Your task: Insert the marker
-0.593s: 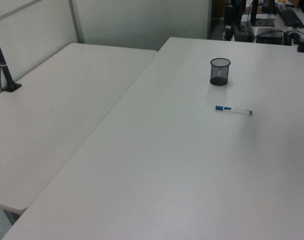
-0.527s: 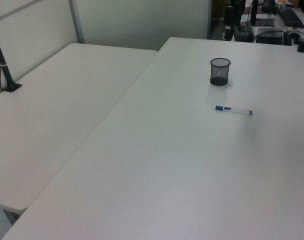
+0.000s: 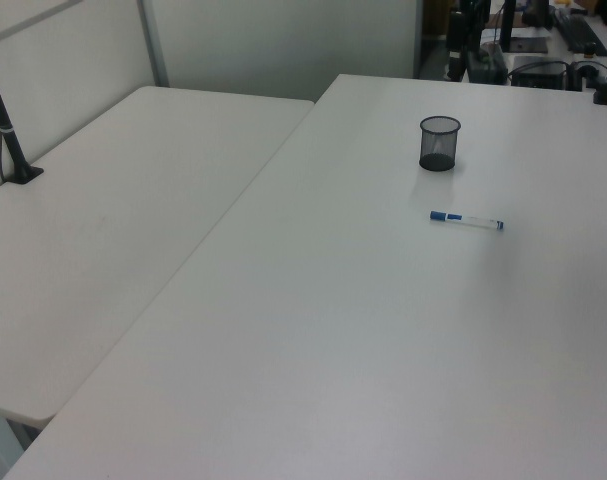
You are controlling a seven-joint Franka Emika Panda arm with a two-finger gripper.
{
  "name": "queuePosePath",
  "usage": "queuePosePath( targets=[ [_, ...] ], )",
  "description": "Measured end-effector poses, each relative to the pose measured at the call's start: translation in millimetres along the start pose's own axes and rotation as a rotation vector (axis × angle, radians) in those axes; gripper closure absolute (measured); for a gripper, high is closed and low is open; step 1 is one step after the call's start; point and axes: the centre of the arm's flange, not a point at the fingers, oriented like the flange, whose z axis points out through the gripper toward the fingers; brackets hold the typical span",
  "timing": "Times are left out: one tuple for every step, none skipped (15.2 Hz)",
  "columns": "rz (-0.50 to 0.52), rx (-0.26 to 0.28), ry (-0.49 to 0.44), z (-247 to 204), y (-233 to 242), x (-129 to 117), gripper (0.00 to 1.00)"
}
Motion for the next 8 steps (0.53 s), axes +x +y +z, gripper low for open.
queuePosePath(
  targets=[
    [0.0, 0.0, 0.0, 0.0, 0.0, 0.0, 0.0],
    [0.0, 0.0, 0.0, 0.0, 0.1, 0.0, 0.0],
    [0.001, 0.0, 0.0, 0.0, 0.2, 0.0, 0.0],
    [0.001, 0.0, 0.0, 0.0, 0.3, 0.0, 0.0],
    [0.002, 0.0, 0.0, 0.0, 0.8, 0.0, 0.0],
    [0.001, 0.0, 0.0, 0.1, 0.8, 0.0, 0.0],
    [-0.008, 0.0, -0.003, 1.4, 0.4, -0.2, 0.0],
    [-0.037, 0.0, -0.011, 5.6, -0.4, -0.4, 0.0]
  ],
)
